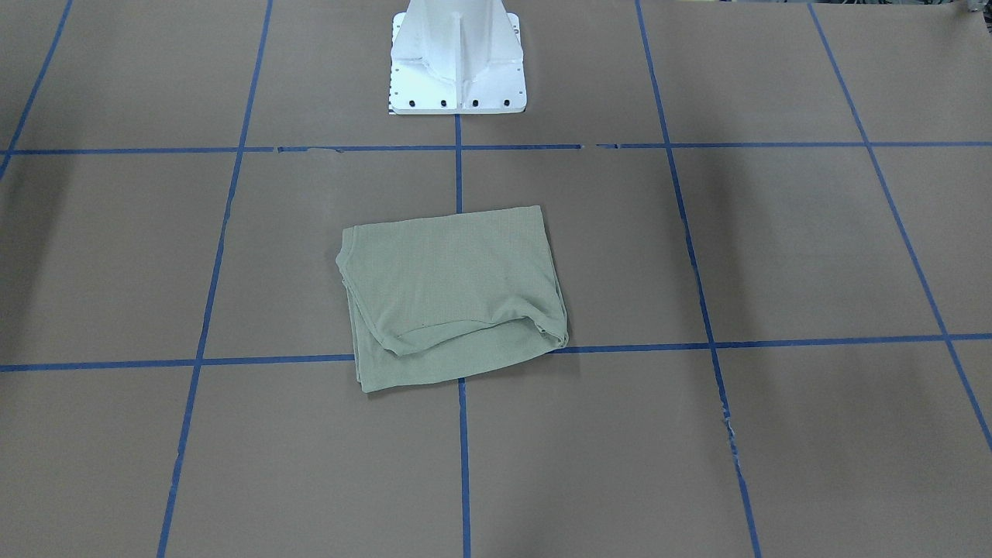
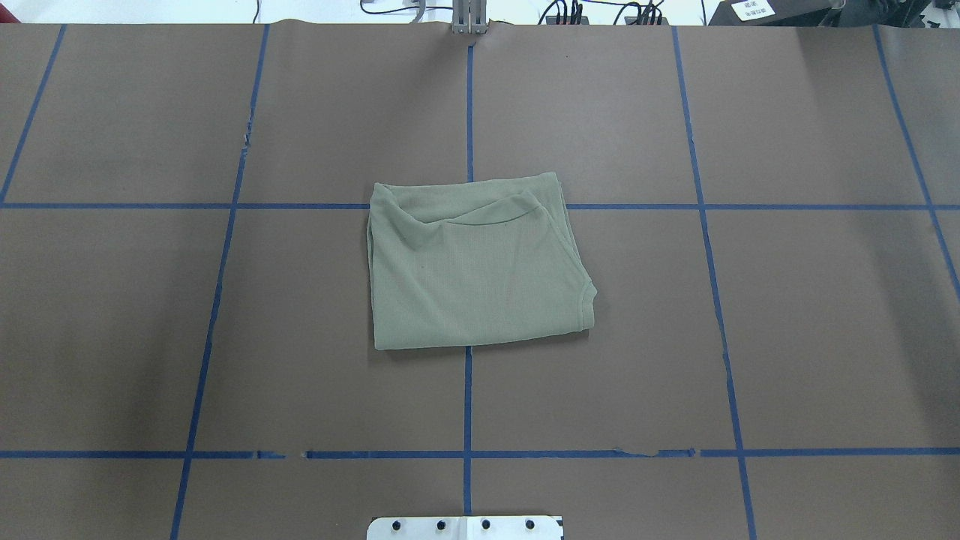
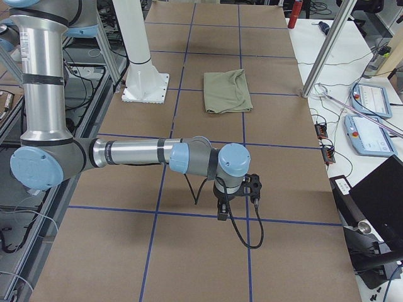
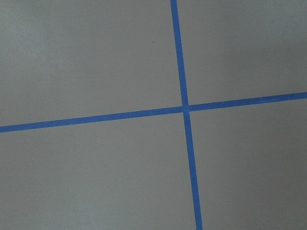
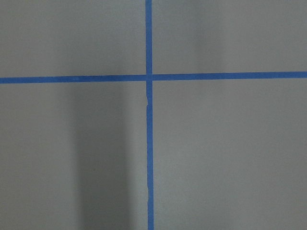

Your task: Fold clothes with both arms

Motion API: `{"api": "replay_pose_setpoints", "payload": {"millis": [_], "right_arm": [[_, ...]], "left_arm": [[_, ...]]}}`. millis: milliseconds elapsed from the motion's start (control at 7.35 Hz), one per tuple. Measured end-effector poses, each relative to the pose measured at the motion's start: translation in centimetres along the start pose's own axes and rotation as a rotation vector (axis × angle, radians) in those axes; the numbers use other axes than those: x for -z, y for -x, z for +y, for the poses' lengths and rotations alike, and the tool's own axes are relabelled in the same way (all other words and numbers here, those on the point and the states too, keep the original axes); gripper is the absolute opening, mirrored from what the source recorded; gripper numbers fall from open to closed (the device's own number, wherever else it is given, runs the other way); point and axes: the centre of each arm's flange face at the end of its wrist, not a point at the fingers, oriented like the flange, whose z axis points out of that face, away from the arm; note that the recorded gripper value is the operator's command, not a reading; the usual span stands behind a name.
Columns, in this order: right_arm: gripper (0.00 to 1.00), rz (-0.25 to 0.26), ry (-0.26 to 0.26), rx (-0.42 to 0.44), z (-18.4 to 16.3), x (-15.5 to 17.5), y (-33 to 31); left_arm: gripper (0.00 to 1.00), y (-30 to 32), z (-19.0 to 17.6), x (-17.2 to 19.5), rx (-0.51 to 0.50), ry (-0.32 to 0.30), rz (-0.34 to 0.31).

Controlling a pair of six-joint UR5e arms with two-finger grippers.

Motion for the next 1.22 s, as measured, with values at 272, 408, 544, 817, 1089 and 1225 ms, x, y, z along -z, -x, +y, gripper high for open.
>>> {"api": "replay_pose_setpoints", "payload": {"millis": [272, 408, 544, 817, 1089, 1225], "right_arm": [[1.00, 0.014, -0.001, 0.004, -0.11, 0.09, 0.01], [1.00, 0.016, 0.000, 0.005, -0.14, 0.08, 0.06], [1.00, 0.016, 0.000, 0.006, -0.15, 0.07, 0.09], [1.00, 0.016, 0.000, 0.005, -0.16, 0.06, 0.13], [1.00, 0.014, 0.000, 0.005, -0.18, 0.06, 0.15], [1.00, 0.014, -0.001, 0.006, -0.21, 0.11, 0.19]], "left_arm": [[1.00, 0.04, 0.10, -0.06, 0.003, 0.001, 0.001], [1.00, 0.11, 0.21, -0.13, 0.006, 0.003, 0.001], [1.00, 0.18, 0.29, -0.20, 0.009, 0.005, 0.002], [1.00, 0.24, 0.40, -0.29, 0.011, 0.007, 0.003], [1.00, 0.22, 0.40, -0.28, 0.011, 0.007, 0.002], [1.00, 0.20, 0.38, -0.26, 0.010, 0.006, 0.002]]}}
